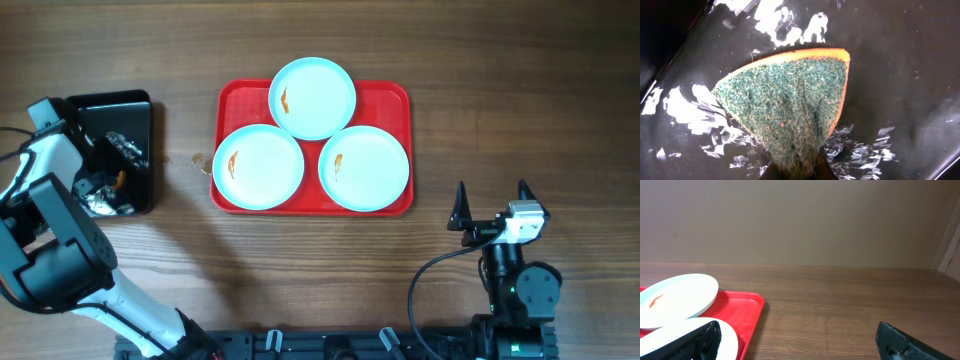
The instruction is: Clean dirty plates on tray and stack at the side
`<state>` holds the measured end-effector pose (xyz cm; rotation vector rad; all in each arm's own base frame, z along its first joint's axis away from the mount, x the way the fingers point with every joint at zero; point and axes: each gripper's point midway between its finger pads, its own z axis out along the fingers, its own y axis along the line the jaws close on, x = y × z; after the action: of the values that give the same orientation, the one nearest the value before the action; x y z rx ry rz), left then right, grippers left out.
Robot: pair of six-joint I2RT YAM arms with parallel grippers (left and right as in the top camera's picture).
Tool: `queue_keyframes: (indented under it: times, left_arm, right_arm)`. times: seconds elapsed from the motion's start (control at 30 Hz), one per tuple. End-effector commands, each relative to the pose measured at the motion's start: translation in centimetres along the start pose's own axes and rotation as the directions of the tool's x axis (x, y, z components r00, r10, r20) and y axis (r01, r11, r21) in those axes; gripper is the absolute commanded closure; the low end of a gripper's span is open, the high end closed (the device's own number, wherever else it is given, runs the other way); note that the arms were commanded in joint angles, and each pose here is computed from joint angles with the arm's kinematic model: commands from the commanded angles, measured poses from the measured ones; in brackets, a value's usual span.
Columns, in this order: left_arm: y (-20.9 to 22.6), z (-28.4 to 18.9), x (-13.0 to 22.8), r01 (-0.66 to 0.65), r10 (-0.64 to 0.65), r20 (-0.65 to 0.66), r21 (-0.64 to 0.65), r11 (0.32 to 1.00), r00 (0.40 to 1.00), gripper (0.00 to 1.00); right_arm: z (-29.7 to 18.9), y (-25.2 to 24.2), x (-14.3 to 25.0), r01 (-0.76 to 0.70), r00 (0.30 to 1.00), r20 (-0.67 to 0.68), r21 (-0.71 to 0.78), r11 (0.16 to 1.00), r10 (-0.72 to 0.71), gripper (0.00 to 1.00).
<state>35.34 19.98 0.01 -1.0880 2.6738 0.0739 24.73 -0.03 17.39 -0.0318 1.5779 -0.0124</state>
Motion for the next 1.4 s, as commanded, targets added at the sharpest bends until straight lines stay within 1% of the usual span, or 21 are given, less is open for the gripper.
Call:
queue_keyframes:
  times: [0.0,0.03,0.07,0.33,0.4,0.5,0.6,0.63,0.67,0.7,0.73,0.83,0.87,0.9,0.93,0.97,1.17,1.23,1.27,1.33,1.37]
  left_arm:
    - [0.4,1.0,1.3,0.0,-0.001,-0.037,-0.013,1.0,0.999,0.7]
    - [0.4,1.0,1.2,0.001,-0.001,-0.033,-0.013,1.0,0.999,0.11]
    - [0.4,1.0,1.1,0.001,-0.001,-0.026,-0.011,1.0,1.0,0.0]
    - [-0.2,1.0,-0.9,0.002,-0.003,0.055,0.011,1.0,0.998,0.01]
    - [-0.3,1.0,-1.4,0.003,-0.004,0.074,0.016,1.0,0.997,0.15]
    - [-0.4,0.9,-1.9,0.002,-0.004,0.095,0.022,1.0,0.995,0.44]
    - [-0.4,0.9,-2.2,-0.001,-0.001,0.106,0.02,1.0,0.994,0.48]
    - [-0.4,0.9,-2.2,-0.001,-0.001,0.108,0.017,1.0,0.994,0.54]
    - [-0.3,0.9,-2.2,0.0,-0.001,0.109,0.013,1.0,0.994,0.69]
    - [-0.3,0.9,-2.2,0.0,-0.001,0.109,0.013,1.0,0.994,0.87]
    - [-0.3,0.9,-2.2,0.0,-0.001,0.109,0.013,1.0,0.994,0.96]
    - [-0.2,0.9,-2.1,-0.003,0.002,0.105,0.011,1.0,0.994,0.96]
    - [-0.2,0.9,-2.0,-0.003,0.002,0.101,0.01,1.0,0.995,0.8]
    - [-0.2,0.9,-1.8,-0.003,0.002,0.093,0.008,1.0,0.996,0.55]
    - [-0.1,1.0,-1.7,-0.003,0.002,0.085,0.006,1.0,0.996,0.07]
    - [-0.1,1.0,-1.5,-0.003,0.003,0.08,0.005,1.0,0.997,0.0]
    - [0.2,1.0,-0.4,-0.003,0.004,0.034,-0.007,1.0,0.999,0.0]
    - [0.4,1.0,0.1,-0.004,0.004,0.012,-0.013,1.0,1.0,0.02]
    - [0.4,1.0,0.3,-0.004,0.004,0.005,-0.015,1.0,1.0,0.15]
    - [0.5,1.0,0.8,-0.005,0.005,-0.013,-0.019,1.0,1.0,0.53]
    - [0.5,1.0,0.9,-0.005,0.005,-0.017,-0.02,1.0,1.0,0.67]
  right_arm:
    - [0.0,-0.1,0.0,0.009,1.0,0.002,0.006,1.0,-0.009,0.0]
    - [0.0,-0.1,0.0,0.009,1.0,0.002,0.006,1.0,-0.009,0.0]
    - [0.0,-0.1,0.0,0.009,1.0,0.002,0.006,1.0,-0.009,0.0]
    - [0.0,-0.1,0.0,0.009,1.0,0.002,0.006,1.0,-0.009,0.0]
    - [0.0,-0.1,0.0,0.009,1.0,0.002,0.006,1.0,-0.009,0.0]
    - [0.0,-0.1,0.0,0.01,1.0,0.002,0.006,1.0,-0.01,0.0]
    - [0.0,-0.1,0.0,0.009,1.0,0.002,0.006,1.0,-0.009,0.0]
    - [0.0,-0.1,0.0,0.009,1.0,0.002,0.006,1.0,-0.009,0.0]
    - [0.0,-0.1,0.0,0.009,1.0,0.002,0.006,1.0,-0.009,0.0]
    - [0.0,-0.1,0.0,0.009,1.0,0.002,0.006,1.0,-0.009,0.0]
    - [0.0,-0.1,0.0,0.009,1.0,0.002,0.006,1.0,-0.009,0.0]
    - [0.0,-0.1,0.0,0.009,1.0,0.002,0.006,1.0,-0.009,0.0]
    - [0.0,-0.1,0.0,0.009,1.0,0.002,0.006,1.0,-0.009,0.0]
    - [0.0,-0.1,0.0,0.009,1.0,0.002,0.006,1.0,-0.009,0.0]
    - [0.0,-0.1,0.0,0.009,1.0,0.002,0.006,1.0,-0.009,0.0]
    - [0.0,-0.1,0.0,0.009,1.0,0.002,0.006,1.0,-0.009,0.0]
    - [0.0,-0.1,0.0,0.009,1.0,0.002,0.006,1.0,-0.009,0.0]
    - [0.0,-0.1,0.0,0.009,1.0,0.002,0.006,1.0,-0.009,0.0]
    - [0.0,-0.1,0.0,0.009,1.0,0.002,0.006,1.0,-0.009,0.0]
    - [0.0,-0.1,0.0,0.009,1.0,0.002,0.006,1.0,-0.009,0.0]
    - [0.0,-0.1,0.0,0.009,1.0,0.002,0.006,1.0,-0.009,0.0]
